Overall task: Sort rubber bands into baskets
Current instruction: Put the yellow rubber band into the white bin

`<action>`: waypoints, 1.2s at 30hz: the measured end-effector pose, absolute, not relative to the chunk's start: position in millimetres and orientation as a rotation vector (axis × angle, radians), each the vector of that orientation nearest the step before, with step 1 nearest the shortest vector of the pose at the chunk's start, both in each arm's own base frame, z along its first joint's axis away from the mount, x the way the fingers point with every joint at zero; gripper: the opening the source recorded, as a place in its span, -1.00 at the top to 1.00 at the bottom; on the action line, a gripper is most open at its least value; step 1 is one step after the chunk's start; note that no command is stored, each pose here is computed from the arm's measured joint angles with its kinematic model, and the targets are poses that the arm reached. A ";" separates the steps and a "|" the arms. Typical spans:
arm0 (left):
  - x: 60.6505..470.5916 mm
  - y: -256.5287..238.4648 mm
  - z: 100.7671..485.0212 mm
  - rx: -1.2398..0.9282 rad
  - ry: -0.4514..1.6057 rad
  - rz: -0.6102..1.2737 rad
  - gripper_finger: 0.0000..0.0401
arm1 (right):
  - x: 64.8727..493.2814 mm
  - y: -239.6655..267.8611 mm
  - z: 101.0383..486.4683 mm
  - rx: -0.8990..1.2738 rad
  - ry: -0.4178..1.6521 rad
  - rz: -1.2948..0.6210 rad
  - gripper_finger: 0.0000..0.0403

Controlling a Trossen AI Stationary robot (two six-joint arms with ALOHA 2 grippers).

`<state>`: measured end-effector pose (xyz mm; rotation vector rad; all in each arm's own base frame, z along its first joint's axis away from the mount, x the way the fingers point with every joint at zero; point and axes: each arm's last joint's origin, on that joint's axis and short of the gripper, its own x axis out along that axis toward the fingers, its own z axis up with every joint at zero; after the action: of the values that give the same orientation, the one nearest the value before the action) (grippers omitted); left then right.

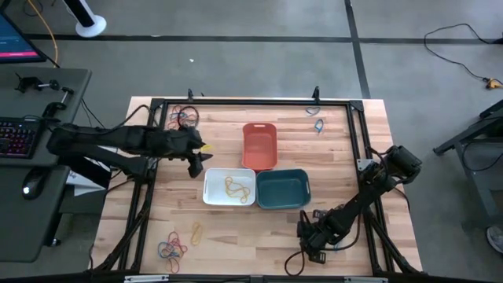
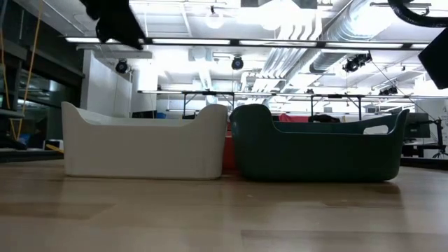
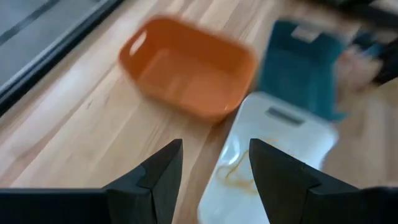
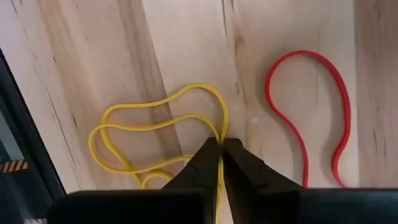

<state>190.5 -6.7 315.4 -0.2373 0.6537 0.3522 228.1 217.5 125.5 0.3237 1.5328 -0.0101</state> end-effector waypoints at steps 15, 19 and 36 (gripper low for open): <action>158.5 -8.0 407.0 -0.131 0.320 0.313 0.11 | 238.6 224.4 201.6 0.217 1.468 0.009 1.00; 157.2 -7.6 404.8 -0.119 0.344 0.321 0.11 | 240.8 217.4 196.7 0.221 1.459 -0.038 1.00; 157.3 -7.6 400.8 -0.174 0.373 0.338 0.11 | 279.2 202.1 196.2 0.485 1.315 0.040 0.30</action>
<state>157.3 -7.6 400.8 -0.1736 0.3728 0.3383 279.2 202.1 196.2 0.4854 1.3149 0.0397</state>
